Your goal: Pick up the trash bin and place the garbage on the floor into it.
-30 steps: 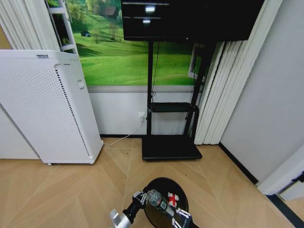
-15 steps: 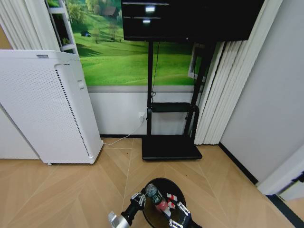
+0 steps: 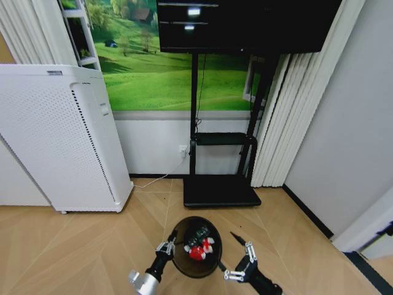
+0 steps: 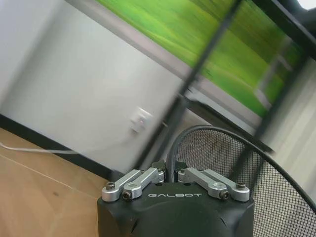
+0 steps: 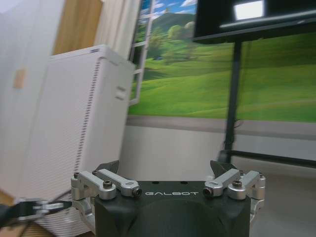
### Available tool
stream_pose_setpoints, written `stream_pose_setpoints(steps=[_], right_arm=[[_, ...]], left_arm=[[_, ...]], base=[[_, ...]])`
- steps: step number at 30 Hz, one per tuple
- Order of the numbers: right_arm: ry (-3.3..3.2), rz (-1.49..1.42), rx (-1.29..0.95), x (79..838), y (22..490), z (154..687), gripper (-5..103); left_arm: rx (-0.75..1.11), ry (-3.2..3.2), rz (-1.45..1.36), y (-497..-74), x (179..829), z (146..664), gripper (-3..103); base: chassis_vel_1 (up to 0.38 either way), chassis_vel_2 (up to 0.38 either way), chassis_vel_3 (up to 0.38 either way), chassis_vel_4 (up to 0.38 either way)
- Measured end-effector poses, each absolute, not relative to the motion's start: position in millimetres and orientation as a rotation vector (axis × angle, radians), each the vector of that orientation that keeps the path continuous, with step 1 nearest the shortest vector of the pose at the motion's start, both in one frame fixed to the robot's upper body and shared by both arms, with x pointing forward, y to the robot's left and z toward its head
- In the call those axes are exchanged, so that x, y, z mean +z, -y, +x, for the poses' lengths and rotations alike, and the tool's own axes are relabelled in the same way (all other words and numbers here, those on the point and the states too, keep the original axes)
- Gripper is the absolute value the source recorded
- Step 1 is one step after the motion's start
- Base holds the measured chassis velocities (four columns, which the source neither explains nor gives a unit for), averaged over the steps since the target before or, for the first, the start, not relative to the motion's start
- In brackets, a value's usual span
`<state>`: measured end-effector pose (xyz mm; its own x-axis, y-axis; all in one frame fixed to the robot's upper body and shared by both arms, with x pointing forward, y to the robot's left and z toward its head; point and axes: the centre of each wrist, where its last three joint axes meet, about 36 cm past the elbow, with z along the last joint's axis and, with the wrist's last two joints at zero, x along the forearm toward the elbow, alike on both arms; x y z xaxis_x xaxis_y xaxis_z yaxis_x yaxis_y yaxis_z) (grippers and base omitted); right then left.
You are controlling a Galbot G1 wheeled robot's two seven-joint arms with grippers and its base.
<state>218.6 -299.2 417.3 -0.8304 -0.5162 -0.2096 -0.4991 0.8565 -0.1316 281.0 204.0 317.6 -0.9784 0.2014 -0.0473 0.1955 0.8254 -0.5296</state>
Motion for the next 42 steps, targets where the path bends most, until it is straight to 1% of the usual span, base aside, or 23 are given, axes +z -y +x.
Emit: stream_pose_setpoints(steps=[1,2,3,5,7,8,10,13,16,19,20,21,25,29,31,42], right_arm=[[-2.794,-0.776,-0.104,417,299,219,100],[-2.797,-0.732,-0.097,418,302,220,100],[-2.823,-0.618,-0.073,415,310,223,100],[-2.837,-0.575,-0.062,414,312,224,100],[-2.883,-0.457,-0.047,409,320,226,100],[-2.883,-0.457,-0.047,409,320,226,100],[-2.938,-0.339,-0.096,400,325,231,100],[-2.965,-0.284,-0.124,395,327,233,100],[-3.055,-0.097,-0.175,376,339,236,100],[-3.066,-0.072,-0.178,373,342,237,100],[-3.075,-0.046,-0.185,368,345,239,100],[-3.081,-0.032,-0.185,365,347,241,100],[-3.099,0.003,-0.171,357,347,238,100],[-3.106,0.024,-0.177,351,349,233,100],[-3.105,0.030,-0.167,347,348,234,100],[-3.092,0.054,-0.133,336,351,234,100]], left_arm=[[0.866,2.991,-0.325,-204,318,281,7],[0.876,3.004,-0.275,-207,321,281,7],[0.899,3.021,-0.158,-218,330,281,7],[0.910,3.019,-0.108,-222,335,280,7],[0.931,2.982,0.083,-243,354,270,7],[0.931,2.982,0.083,-243,354,270,7],[0.903,2.938,0.249,-269,370,256,7],[0.886,2.934,0.293,-277,374,251,7],[0.732,2.929,0.453,-328,389,221,7],[0.702,2.917,0.469,-336,390,214,7],[0.661,2.900,0.507,-347,387,202,7],[0.659,2.882,0.543,-351,383,194,7],[0.716,2.822,0.608,-348,382,174,7],[0.729,2.804,0.644,-344,390,171,7],[0.747,2.777,0.712,-341,399,168,7],[0.744,2.657,0.937,-344,404,154,7]], base=[[0.000,0.000,0.000,0.000],[0.000,0.000,0.000,0.000],[0.000,0.000,0.000,0.000],[0.000,0.000,0.000,0.000],[0.000,0.000,0.000,0.000],[0.000,0.000,0.000,0.000],[0.000,0.000,0.000,0.000],[0.000,0.000,0.000,0.000],[0.000,0.000,0.000,0.000],[0.000,0.000,0.000,0.000],[0.000,0.000,0.000,0.000],[0.000,0.000,0.000,0.000],[0.000,0.000,0.000,0.000],[0.000,0.000,0.000,0.000],[0.000,0.000,0.000,0.000],[0.051,0.058,-0.046,-0.042]])
